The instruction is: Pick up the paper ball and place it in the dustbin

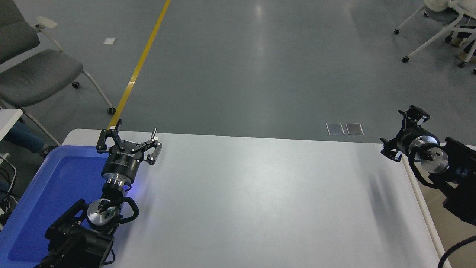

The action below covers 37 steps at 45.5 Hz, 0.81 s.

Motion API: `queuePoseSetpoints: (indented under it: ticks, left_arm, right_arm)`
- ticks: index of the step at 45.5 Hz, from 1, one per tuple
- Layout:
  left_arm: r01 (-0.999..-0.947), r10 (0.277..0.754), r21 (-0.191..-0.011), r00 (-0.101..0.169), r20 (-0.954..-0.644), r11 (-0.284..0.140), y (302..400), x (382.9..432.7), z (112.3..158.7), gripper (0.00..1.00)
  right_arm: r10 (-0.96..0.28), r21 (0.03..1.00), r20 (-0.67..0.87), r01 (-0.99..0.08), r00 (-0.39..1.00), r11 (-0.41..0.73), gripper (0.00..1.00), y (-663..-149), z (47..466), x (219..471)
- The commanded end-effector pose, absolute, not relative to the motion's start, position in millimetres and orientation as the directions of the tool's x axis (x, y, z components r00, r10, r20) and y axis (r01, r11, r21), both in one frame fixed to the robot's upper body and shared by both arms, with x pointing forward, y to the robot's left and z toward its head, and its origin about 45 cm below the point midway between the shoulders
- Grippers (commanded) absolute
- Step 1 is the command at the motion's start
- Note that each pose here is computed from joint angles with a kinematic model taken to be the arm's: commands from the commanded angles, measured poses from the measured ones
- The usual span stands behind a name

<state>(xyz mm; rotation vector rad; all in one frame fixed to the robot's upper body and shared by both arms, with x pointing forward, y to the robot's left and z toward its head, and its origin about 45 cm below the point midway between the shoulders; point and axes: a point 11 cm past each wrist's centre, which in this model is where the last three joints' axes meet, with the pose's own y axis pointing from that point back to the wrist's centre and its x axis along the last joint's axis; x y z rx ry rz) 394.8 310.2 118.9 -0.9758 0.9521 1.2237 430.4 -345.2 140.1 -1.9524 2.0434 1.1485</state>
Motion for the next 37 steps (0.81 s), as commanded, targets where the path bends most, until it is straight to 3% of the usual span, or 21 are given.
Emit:
queuePoseSetpoints:
  ticks: [1,19,37]
  left_arm:
    - [-0.9936,0.299,-0.078,0.099,-0.949,0.082,310.7,394.8,119.0,0.99]
    - [-0.9936,0.296,-0.078,0.099,-0.95,0.081,310.1,394.8,118.9,0.99]
    - [-0.9936,0.296,-0.078,0.099,-0.95,0.081,310.1,394.8,118.9,0.99]
  right_arm:
    - [-0.632,0.291,-0.771,-0.926,-0.078,-0.241,1.0,-299,131,419]
    - [-0.602,0.305,-0.793,-0.918,-0.096,-0.255,1.0,-300,99,397]
    - [-0.602,0.323,-0.789,-0.915,-0.12,-0.241,1.0,-305,90,393]
